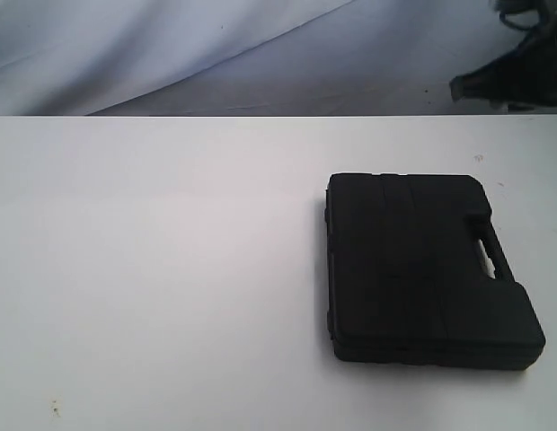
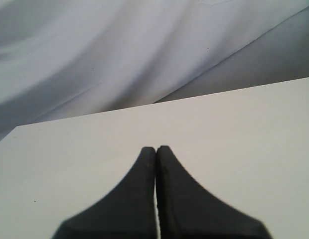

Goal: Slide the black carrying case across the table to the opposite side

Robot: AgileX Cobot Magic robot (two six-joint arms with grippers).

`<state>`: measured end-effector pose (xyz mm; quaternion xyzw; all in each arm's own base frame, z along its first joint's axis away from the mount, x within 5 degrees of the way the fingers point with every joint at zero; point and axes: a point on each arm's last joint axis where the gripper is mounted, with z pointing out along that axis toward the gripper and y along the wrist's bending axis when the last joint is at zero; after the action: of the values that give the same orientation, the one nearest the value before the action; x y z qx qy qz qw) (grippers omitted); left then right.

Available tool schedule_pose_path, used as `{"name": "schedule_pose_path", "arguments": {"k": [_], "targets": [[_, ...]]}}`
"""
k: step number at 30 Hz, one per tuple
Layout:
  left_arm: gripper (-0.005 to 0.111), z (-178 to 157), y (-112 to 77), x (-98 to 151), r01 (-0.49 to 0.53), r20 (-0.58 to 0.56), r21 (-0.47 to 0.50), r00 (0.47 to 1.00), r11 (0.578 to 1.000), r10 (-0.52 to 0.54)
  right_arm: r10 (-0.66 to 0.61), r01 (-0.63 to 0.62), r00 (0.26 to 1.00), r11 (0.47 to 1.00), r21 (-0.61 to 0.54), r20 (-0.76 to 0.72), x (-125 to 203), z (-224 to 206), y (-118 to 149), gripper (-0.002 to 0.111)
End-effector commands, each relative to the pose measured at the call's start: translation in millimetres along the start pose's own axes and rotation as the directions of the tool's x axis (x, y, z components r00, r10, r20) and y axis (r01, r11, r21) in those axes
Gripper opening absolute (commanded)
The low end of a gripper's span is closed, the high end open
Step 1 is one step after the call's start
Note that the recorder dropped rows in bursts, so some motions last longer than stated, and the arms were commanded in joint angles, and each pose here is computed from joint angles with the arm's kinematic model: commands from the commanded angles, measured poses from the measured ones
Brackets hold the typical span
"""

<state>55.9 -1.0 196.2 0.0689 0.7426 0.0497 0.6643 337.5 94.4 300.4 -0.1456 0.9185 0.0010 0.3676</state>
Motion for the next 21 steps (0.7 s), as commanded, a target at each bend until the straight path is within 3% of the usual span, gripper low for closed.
{"name": "schedule_pose_path", "arguments": {"k": [1, 5, 15, 21], "targets": [[0.0, 0, 0.0, 0, 0.02, 0.011, -0.003, 1.0, 1.0, -0.02, -0.068, 0.095, 0.957, 0.992, -0.082, 0.282, -22, -71, 2, 0.0], [0.0, 0, 0.0, 0, 0.02, 0.011, -0.003, 1.0, 1.0, -0.02, -0.055, 0.119, 0.886, 0.987, -0.112, 0.461, -26, -133, 2, 0.0], [0.0, 0, 0.0, 0, 0.02, 0.011, -0.003, 1.0, 1.0, -0.02, -0.067, 0.138, 0.813, 0.987, -0.08, 0.578, -12, -196, -3, 0.0], [0.0, 0, 0.0, 0, 0.02, 0.011, -0.003, 1.0, 1.0, -0.02, -0.111, 0.161, 0.778, 0.987, -0.026, 0.619, 27, -216, -4, 0.0]]}}
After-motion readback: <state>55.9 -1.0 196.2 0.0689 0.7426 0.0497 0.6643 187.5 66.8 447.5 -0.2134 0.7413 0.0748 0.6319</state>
